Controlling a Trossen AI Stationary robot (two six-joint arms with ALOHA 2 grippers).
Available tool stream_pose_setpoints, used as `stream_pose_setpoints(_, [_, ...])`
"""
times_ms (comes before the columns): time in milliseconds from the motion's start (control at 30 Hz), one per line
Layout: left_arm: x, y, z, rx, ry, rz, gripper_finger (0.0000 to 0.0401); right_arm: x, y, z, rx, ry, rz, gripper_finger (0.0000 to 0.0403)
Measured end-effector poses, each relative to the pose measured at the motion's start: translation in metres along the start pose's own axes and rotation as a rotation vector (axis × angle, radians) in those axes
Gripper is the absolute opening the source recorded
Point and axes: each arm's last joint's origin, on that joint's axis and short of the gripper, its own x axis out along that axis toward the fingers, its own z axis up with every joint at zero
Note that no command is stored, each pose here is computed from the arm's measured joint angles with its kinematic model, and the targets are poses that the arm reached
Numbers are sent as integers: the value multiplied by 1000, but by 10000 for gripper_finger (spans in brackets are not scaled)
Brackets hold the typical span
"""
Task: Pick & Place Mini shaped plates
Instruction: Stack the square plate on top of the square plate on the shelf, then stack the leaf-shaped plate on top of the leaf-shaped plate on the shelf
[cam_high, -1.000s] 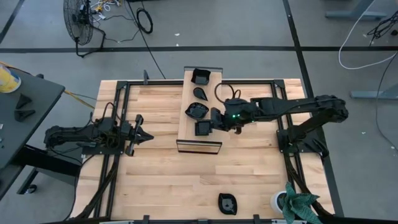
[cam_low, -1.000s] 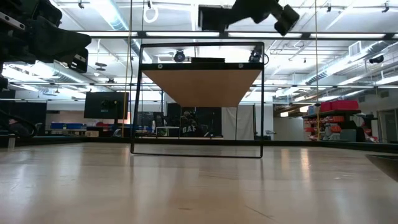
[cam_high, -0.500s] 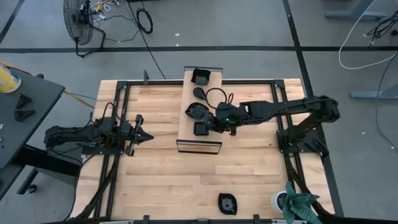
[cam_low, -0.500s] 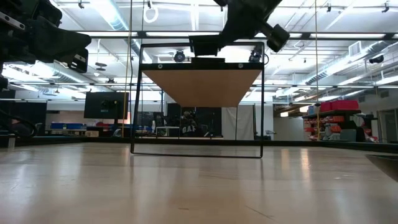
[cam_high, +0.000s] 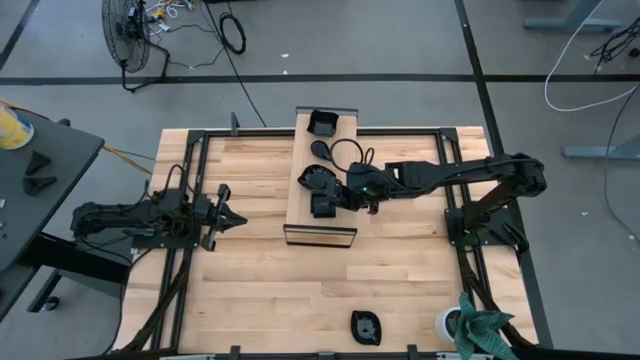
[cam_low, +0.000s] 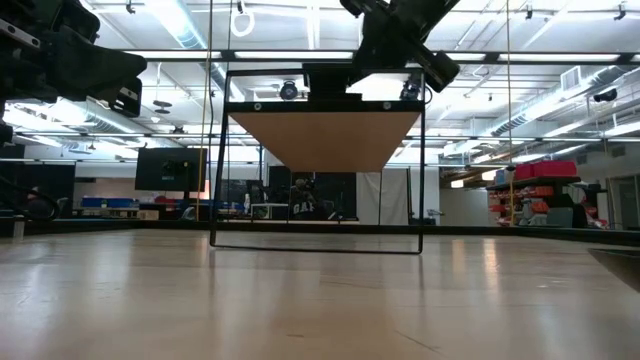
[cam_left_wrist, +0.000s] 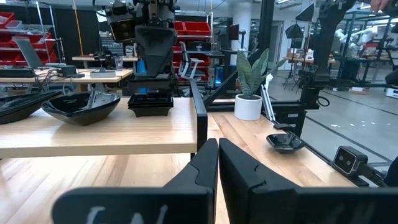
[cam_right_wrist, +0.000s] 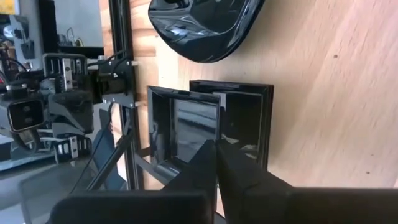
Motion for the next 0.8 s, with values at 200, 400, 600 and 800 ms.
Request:
stream_pose_setpoints(200, [0,0,0,0,0,0,18,0,0,0,-10,9,-1,55])
stream_pose_setpoints(400, [0,0,0,0,0,0,18,-2,0,-2,-35,27,4,107])
stream_pose_setpoints(600, [0,0,0,0,0,0,18,-19,3,-13,-121,56,47,143])
stream_pose_setpoints(800, [0,0,0,0,0,0,18,-41,6,-28,-426,114,119,161])
